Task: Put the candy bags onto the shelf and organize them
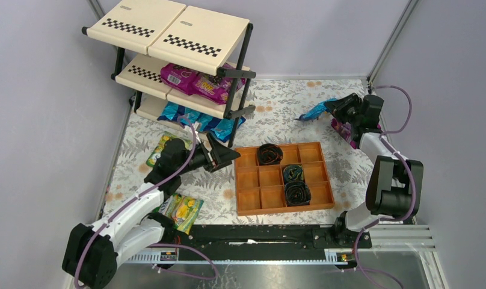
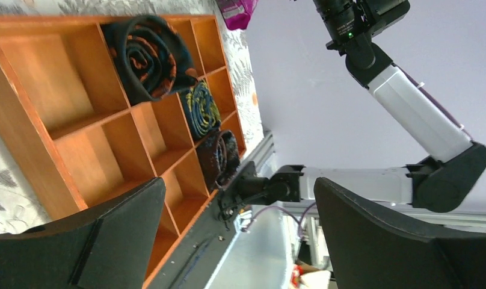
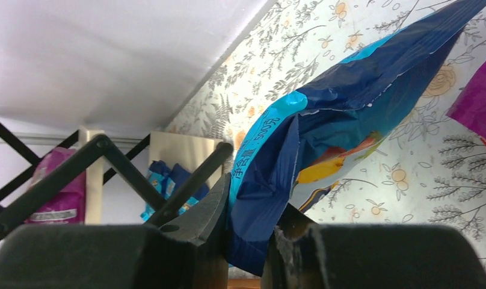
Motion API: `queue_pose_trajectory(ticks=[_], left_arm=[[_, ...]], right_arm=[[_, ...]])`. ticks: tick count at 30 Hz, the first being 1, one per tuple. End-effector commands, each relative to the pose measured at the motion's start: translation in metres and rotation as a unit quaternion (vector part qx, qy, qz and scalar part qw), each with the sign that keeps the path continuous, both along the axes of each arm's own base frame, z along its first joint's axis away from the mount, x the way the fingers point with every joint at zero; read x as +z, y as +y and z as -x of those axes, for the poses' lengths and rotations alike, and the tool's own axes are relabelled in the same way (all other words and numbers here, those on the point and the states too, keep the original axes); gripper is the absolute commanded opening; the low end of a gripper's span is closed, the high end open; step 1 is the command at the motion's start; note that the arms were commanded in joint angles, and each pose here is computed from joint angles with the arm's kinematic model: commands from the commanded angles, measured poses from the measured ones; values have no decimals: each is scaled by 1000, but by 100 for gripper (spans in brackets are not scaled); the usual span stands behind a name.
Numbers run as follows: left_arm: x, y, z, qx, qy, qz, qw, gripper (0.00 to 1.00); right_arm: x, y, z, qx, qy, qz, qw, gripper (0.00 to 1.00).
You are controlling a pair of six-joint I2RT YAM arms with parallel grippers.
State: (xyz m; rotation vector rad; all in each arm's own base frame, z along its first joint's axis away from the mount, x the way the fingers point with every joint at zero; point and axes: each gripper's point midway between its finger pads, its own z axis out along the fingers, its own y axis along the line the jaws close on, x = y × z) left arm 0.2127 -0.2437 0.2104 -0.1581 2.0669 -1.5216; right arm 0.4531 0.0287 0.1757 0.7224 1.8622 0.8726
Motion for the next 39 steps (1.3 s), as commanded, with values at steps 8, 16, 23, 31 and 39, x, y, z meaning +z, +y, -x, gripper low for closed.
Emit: queue_pose_trajectory(ticks=[8, 16, 23, 31, 39], left_arm=[[32, -9, 14, -24, 28, 126, 991, 99], [24, -1, 11, 9, 24, 106, 994, 99], [27, 16, 4, 67, 3, 54, 996, 99], [11, 18, 15, 105, 215, 127, 963, 96], [21, 21, 16, 115, 311, 250, 910, 99]], right_arm=[[157, 36, 33, 93, -197, -60, 974, 0], [191, 67, 79, 168, -217, -115, 955, 0], [192, 145, 120, 271, -203, -164, 927, 0], [191, 236, 156, 350, -205, -225, 886, 0], [175, 274, 165, 375, -203, -311, 849, 0]])
